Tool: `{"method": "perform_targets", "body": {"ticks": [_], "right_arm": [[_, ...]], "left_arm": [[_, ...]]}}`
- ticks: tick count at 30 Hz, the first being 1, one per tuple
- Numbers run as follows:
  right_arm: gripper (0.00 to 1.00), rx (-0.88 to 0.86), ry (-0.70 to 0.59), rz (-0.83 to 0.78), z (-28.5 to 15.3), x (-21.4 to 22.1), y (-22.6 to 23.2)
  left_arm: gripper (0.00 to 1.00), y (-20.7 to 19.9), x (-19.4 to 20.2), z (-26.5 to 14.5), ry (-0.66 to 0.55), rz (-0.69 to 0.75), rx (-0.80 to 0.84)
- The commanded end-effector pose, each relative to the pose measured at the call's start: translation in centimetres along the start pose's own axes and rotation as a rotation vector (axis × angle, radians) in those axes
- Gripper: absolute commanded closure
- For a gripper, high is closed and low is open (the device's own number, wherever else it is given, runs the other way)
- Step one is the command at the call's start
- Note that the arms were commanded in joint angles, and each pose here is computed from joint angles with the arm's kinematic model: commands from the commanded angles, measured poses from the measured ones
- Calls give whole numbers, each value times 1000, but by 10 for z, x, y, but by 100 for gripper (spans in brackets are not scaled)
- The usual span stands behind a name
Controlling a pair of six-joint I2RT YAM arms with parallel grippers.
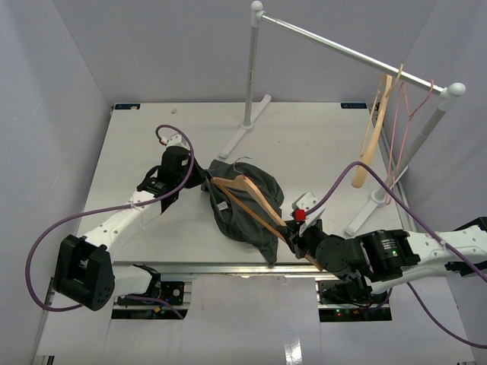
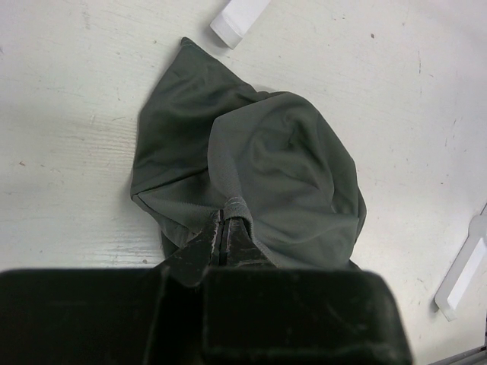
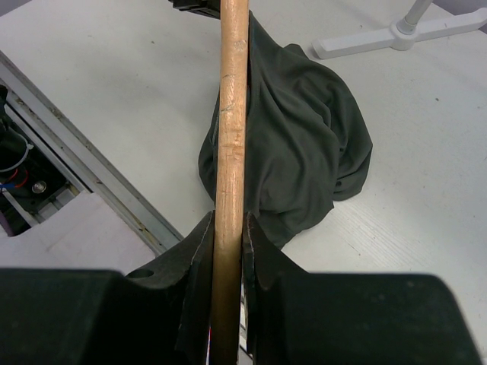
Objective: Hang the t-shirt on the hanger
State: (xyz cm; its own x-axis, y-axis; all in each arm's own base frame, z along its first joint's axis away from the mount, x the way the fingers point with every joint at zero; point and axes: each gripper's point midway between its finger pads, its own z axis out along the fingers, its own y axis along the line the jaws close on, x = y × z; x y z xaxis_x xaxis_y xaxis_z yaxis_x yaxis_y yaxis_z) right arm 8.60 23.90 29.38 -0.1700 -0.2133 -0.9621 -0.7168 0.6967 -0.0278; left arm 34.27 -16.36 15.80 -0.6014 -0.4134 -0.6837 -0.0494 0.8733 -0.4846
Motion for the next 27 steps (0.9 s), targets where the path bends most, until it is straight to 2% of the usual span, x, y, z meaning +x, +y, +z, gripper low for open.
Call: {"method": "perform_targets", "body": {"ticks": [1, 13, 20, 27], "right_arm": [[92, 23, -47, 62, 5, -8, 3], [92, 90, -80, 12, 30, -9, 15], [92, 17, -59, 70, 65, -7, 12], [92, -25, -133, 80, 91, -9, 8]], "left_arm": [[100, -25, -23, -18, -46, -23, 92], [100, -68, -32, -57, -40, -33, 316], [100, -94, -42, -88, -45, -31, 445], [100, -106, -40, -100, -23, -21, 517]]}}
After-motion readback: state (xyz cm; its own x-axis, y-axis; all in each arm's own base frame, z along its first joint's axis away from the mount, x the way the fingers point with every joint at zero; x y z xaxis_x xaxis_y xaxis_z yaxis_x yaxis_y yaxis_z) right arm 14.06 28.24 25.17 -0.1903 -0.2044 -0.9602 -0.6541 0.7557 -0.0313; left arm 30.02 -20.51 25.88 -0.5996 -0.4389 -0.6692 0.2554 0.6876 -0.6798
